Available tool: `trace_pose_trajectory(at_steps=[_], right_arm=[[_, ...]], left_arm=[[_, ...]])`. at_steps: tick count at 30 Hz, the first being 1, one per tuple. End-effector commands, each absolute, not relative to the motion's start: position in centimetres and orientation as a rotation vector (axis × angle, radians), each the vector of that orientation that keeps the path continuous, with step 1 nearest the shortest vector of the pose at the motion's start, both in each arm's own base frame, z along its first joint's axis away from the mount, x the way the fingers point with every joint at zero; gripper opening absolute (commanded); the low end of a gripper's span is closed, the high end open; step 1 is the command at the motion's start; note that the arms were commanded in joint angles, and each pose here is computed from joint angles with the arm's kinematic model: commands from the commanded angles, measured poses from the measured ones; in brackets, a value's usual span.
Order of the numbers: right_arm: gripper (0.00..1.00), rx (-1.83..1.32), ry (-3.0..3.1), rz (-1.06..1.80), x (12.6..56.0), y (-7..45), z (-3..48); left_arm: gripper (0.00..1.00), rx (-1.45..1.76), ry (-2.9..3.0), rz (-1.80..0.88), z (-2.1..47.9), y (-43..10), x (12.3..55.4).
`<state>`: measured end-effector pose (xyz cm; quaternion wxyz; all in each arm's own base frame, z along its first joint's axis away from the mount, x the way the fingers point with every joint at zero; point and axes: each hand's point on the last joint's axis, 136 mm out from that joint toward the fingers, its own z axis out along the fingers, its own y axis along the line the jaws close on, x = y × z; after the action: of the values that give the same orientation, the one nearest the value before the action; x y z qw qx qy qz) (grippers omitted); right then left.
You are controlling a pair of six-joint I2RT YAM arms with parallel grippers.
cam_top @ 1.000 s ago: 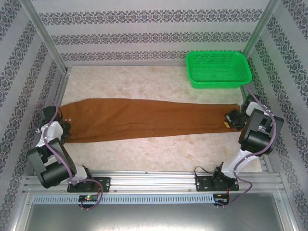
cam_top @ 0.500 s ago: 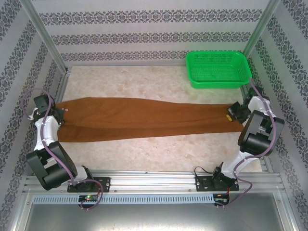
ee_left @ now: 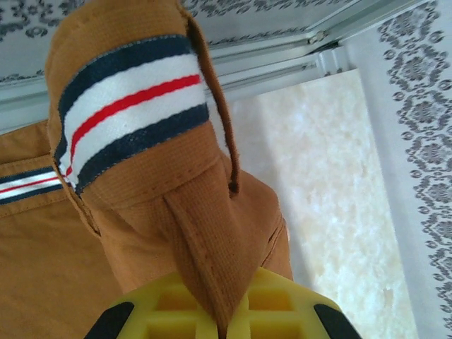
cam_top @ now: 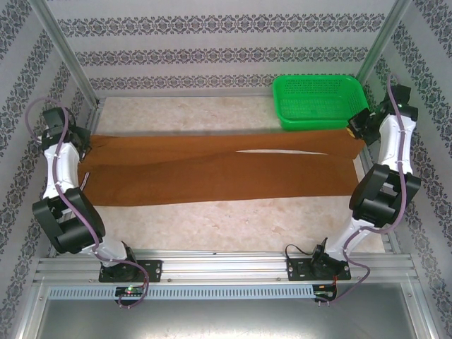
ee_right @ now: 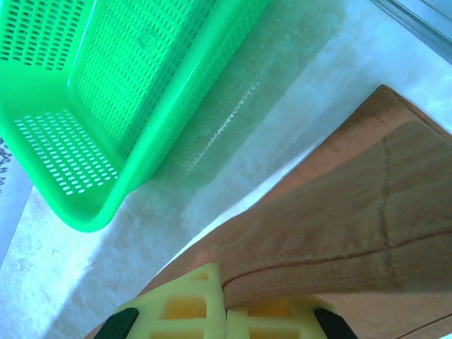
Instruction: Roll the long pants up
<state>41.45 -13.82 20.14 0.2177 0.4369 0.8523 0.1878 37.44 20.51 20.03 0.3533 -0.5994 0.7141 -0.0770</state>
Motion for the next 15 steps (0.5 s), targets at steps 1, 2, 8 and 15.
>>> trace_pose_trajectory(at_steps=[1,2,8,15], right_arm=[[0.0,1.257,2.385,0.385,40.4,-15.6,18.3],[0.0,1.267,2.4,0.379,39.7,-15.4,17.3],[0.0,1.374,2.503,0.375,34.2,-13.1,10.5],[0.0,1.447,2.608,0.344,29.7,-11.9,6.0]], left_arm=[[0.0,-1.543,1.756,-0.079,22.9,22.4,35.5],[0.0,-1.539,1.768,-0.067,22.6,22.2,35.0],[0.0,-1.565,1.932,0.066,18.7,20.7,30.4],[0.0,-1.66,2.092,0.277,12.6,19.2,23.7]])
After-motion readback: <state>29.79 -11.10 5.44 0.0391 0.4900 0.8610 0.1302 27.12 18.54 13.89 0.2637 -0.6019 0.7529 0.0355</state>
